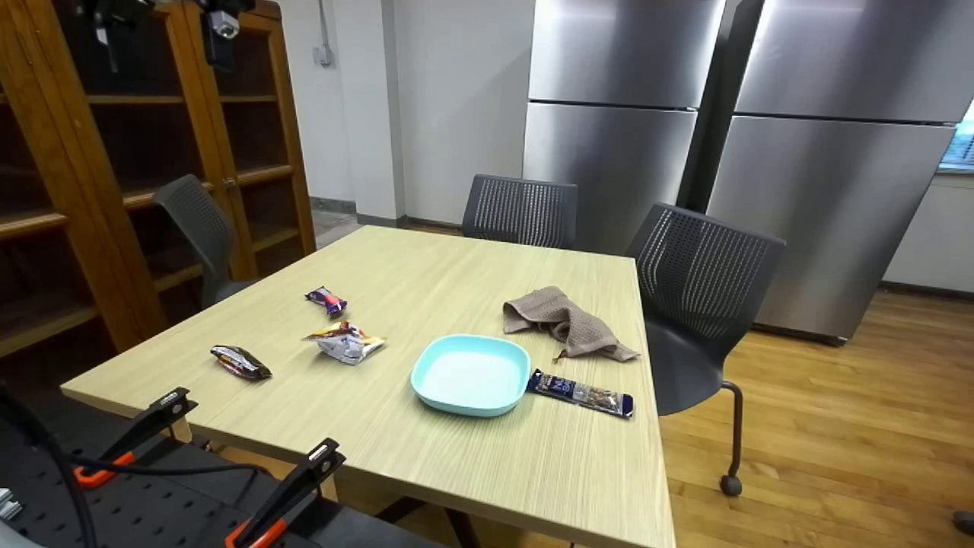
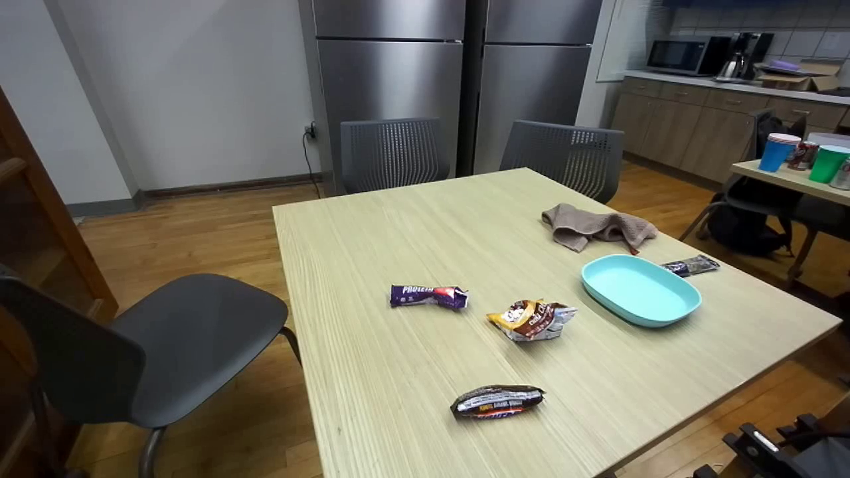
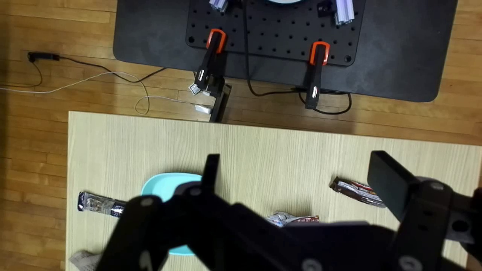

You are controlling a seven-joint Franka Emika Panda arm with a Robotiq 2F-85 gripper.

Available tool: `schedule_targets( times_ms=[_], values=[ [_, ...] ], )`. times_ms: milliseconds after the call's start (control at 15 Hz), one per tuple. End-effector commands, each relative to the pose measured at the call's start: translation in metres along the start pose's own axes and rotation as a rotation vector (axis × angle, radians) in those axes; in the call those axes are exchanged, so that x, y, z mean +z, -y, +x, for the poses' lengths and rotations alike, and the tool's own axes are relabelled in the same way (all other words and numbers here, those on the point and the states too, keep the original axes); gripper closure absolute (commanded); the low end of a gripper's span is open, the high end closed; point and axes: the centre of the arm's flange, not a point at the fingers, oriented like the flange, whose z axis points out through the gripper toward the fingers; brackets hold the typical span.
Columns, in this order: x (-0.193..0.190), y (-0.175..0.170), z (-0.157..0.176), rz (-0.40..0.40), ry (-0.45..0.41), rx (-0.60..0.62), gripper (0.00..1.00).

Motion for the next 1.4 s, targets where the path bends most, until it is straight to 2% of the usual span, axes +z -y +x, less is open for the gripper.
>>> schedule_targets(
  times_ms=[0,333,733,1000,1333],
  values=[
    [0.007,0.015,0.021,-0.043,-0.005,-0.045,0.0],
    [0.028,0.05,0.074,-0.079,-0.056,-0.18,0.0],
    [0.076,0.081,0.131,-0.182,-0.042,-0.417,0.0],
    [0.109,0.098,0.161,-0.232,0.006,-0.511,0.0],
    [0.137,0.12,0.178,-0.253,0.078,-0.581,0.0]
  ],
)
